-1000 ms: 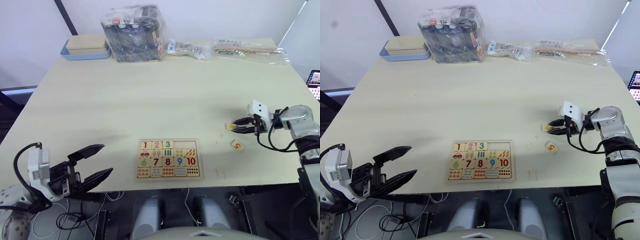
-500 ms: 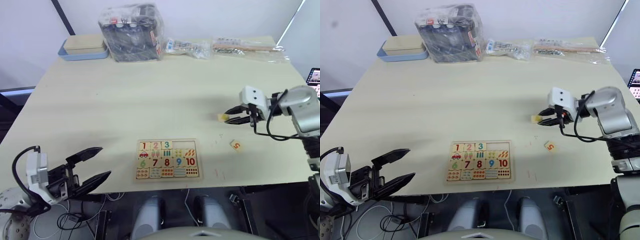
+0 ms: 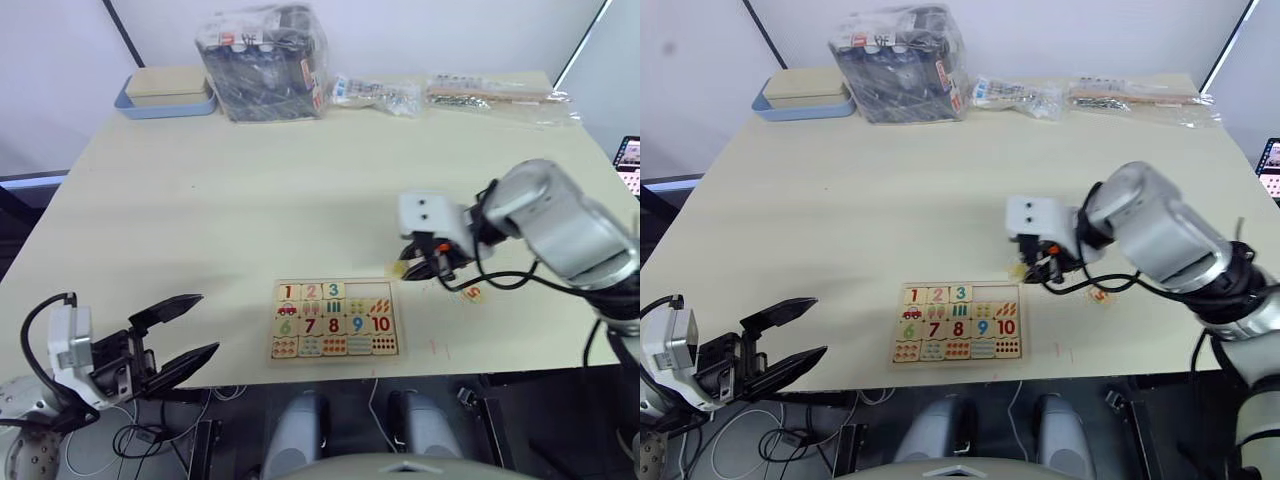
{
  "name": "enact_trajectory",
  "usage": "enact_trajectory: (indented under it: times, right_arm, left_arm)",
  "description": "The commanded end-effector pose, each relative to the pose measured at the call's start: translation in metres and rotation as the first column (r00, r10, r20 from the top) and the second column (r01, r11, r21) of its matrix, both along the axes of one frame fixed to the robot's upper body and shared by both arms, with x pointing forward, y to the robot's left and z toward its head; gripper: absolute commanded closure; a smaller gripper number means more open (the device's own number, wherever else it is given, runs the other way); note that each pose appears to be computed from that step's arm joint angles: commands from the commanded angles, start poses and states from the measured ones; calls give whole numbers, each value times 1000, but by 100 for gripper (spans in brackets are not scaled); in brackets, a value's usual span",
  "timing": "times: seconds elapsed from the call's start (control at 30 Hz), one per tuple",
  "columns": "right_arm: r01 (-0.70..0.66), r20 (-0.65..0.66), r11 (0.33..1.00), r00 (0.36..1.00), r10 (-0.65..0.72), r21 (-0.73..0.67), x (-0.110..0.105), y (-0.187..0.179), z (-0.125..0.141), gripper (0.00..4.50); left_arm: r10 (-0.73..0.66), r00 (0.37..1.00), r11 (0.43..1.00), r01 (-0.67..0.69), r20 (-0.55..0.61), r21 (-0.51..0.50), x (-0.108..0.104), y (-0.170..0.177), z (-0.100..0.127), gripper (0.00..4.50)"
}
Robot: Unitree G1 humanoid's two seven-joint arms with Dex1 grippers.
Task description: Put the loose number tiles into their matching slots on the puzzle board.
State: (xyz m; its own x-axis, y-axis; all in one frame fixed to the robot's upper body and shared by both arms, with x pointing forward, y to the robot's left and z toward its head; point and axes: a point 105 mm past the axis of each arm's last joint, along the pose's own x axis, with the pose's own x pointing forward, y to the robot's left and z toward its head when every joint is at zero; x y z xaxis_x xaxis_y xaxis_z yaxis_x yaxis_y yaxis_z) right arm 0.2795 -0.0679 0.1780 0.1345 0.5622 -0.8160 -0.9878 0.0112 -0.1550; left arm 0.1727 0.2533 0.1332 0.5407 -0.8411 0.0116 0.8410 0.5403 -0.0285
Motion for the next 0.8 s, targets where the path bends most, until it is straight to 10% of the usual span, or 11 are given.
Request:
enact_trajectory:
  times: [0.03,0.8]
  right_arm:
    - [30,49,1000,998,-30,-3,2,20,3,366]
    - [107,-19,993,994,-108,-51,5,48,-39,366]
  left_arm:
    - [0,1000,1000,0,22,-7,-3,5,6,0]
    - [-74,997,997,74,5,34,-6,3,8,0]
